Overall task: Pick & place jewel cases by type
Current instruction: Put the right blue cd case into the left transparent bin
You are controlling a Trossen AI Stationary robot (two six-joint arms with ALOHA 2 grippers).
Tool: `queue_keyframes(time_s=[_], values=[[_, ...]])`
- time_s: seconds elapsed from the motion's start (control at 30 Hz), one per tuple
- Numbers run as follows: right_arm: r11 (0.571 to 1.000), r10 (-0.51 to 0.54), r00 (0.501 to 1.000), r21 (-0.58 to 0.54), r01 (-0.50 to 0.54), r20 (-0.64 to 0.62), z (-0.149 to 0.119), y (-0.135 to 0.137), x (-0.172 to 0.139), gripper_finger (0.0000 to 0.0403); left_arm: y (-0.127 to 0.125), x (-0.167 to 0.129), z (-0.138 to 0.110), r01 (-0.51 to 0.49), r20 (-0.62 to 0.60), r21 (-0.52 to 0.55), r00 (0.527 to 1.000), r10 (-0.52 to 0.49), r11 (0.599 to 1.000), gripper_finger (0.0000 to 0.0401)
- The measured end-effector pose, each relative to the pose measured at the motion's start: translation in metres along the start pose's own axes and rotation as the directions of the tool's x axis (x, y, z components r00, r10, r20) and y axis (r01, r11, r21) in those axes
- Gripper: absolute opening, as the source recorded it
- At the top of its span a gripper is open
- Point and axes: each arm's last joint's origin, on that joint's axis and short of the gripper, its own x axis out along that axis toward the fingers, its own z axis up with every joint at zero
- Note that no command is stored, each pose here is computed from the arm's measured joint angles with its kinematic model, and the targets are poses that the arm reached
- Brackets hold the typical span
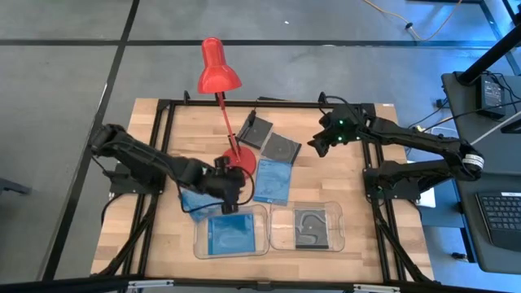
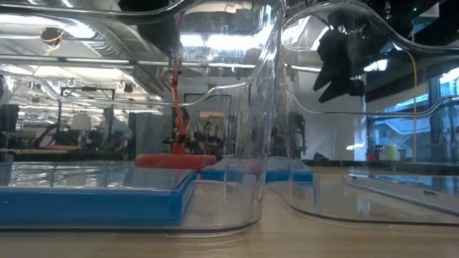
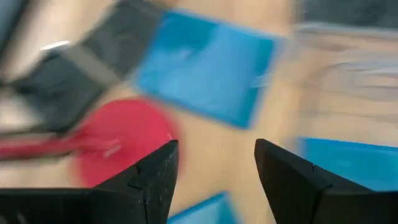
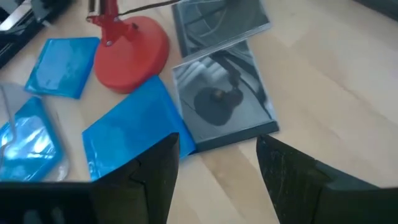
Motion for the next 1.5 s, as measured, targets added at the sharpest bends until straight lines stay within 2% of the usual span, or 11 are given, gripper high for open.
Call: queue_keyframes(time_s=[0.1,0.2,0.37,0.53,0.63,0.73,0.93,1.03,1.13,1.4,1.5], values=[[1.000,0.008,1.000,-0.022,-0.008,-0.003,-0.001,0.002,0.000,0.0216,0.007,0.003,0.001,0.155,0.053,0.022,0.986,-0.156,0.988,0.0210],[0.999,0.009,1.000,-0.032,-0.010,-0.004,-0.001,0.003,0.000,0.0216,0.015,0.013,-0.002,0.212,0.095,0.044,0.972,-0.215,0.976,0.0210],[0.999,0.020,1.000,-0.028,-0.020,0.024,0.002,0.004,0.000,0.0216,0.028,0.035,-0.014,0.174,0.061,0.036,0.982,-0.176,0.984,0.0210],[1.000,0.024,0.999,-0.014,-0.023,0.031,0.002,0.005,0.000,0.0216,0.042,0.043,-0.017,0.104,0.048,0.000,0.993,-0.104,0.995,0.0210],[0.999,0.030,0.999,0.040,-0.031,0.025,0.001,0.007,0.001,0.0216,0.049,0.044,-0.015,0.032,0.067,-0.097,0.997,-0.026,0.995,0.0210],[0.999,0.045,0.999,0.025,-0.045,0.013,-0.001,0.012,0.002,0.0216,0.055,0.045,-0.014,-0.018,0.075,-0.192,0.997,0.033,0.981,0.0210],[0.998,0.061,0.996,-0.012,-0.062,-0.062,-0.011,0.022,0.006,0.0216,0.061,0.047,-0.009,0.005,0.105,-0.276,0.994,0.025,0.961,0.0210],[0.997,0.063,0.993,-0.027,-0.066,-0.099,-0.015,0.026,0.011,0.0216,0.064,0.048,-0.006,0.091,0.114,-0.356,0.992,-0.053,0.930,0.0210],[0.997,0.058,0.989,-0.040,-0.065,-0.138,-0.018,0.029,0.021,0.0216,0.069,0.052,-0.004,0.157,0.115,-0.446,0.986,-0.118,0.881,0.0210],[0.994,0.038,0.974,-0.089,-0.059,-0.222,-0.026,0.034,0.057,0.0216,0.086,0.069,-0.003,0.189,0.079,-0.626,0.980,-0.180,0.757,0.0210],[0.992,0.028,0.966,-0.110,-0.058,-0.256,-0.031,0.035,0.066,0.0216,0.090,0.081,-0.006,0.209,0.039,-0.685,0.967,-0.251,0.698,0.0210]])
